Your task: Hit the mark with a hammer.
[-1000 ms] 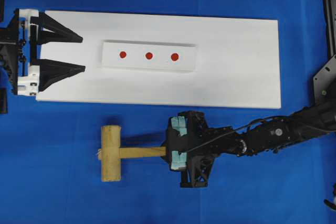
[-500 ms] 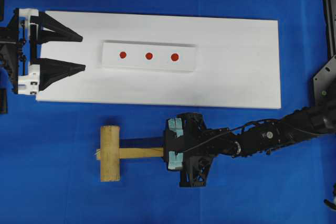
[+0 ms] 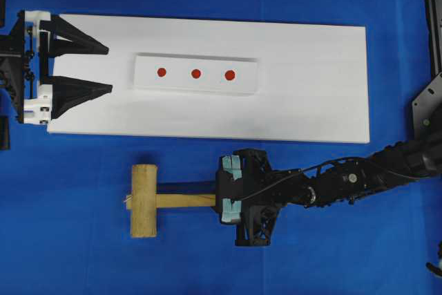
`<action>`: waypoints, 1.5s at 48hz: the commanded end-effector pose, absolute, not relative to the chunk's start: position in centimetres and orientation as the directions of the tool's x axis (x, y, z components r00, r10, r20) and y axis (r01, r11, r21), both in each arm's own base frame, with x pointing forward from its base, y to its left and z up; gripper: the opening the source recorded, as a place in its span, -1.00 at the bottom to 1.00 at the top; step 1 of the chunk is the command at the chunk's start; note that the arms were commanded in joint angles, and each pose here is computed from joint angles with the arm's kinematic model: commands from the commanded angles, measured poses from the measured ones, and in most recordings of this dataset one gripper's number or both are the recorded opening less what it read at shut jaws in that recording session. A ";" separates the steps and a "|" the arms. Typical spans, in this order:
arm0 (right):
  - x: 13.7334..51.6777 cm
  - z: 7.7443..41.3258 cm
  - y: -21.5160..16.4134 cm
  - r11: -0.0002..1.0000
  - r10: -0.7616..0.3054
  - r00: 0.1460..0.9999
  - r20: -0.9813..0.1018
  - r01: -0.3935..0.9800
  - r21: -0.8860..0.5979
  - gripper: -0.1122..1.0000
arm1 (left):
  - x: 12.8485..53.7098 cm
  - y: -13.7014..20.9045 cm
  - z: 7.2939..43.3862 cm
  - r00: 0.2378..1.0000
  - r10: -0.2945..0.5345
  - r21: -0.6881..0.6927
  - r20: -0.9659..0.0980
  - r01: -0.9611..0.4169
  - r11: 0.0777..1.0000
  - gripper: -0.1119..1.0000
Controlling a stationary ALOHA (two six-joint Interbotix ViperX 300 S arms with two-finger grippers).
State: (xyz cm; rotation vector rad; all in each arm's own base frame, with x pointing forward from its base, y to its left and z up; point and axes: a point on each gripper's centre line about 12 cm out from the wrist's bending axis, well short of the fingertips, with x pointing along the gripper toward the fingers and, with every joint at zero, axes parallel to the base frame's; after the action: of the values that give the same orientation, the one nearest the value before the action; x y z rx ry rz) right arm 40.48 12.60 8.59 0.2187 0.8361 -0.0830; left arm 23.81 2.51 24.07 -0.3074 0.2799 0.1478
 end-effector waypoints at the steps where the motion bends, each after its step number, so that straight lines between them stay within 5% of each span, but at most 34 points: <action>1: 40.8 9.1 12.2 0.970 0.003 0.678 -0.735 0.177 0.167 -0.43 | 23.9 2.6 24.6 0.956 0.104 -0.279 -0.274 -0.183 0.943 0.78; 14: 41.1 11.6 11.8 0.972 -0.017 0.721 -0.693 0.175 0.157 0.84 | 23.9 2.5 24.5 0.954 0.101 -0.282 -0.281 -0.183 0.942 0.78; 20: 40.8 14.4 11.7 0.973 -0.007 0.763 -0.646 0.153 0.170 0.70 | 23.9 2.5 24.4 0.949 0.100 -0.281 -0.298 -0.187 0.941 0.78; 36: 38.9 21.0 10.6 0.983 -0.007 0.848 -0.530 0.103 0.151 0.71 | 24.0 2.2 24.6 0.952 0.086 -0.276 -0.295 -0.171 0.946 0.78; 50: 38.6 21.5 9.1 0.980 -0.061 0.852 -0.519 0.151 0.132 0.71 | 24.0 2.1 24.6 0.952 0.084 -0.276 -0.295 -0.169 0.946 0.78; 72: 37.9 22.5 -0.5 0.963 -0.171 0.846 -0.505 0.252 0.096 0.71 | 24.0 2.1 24.6 0.952 0.084 -0.265 -0.293 -0.166 0.950 0.78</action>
State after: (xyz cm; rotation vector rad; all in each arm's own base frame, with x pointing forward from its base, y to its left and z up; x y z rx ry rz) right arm 38.00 0.75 20.92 0.1527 0.5576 -0.2319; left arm 23.72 2.13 23.72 -0.2969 0.3102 0.1349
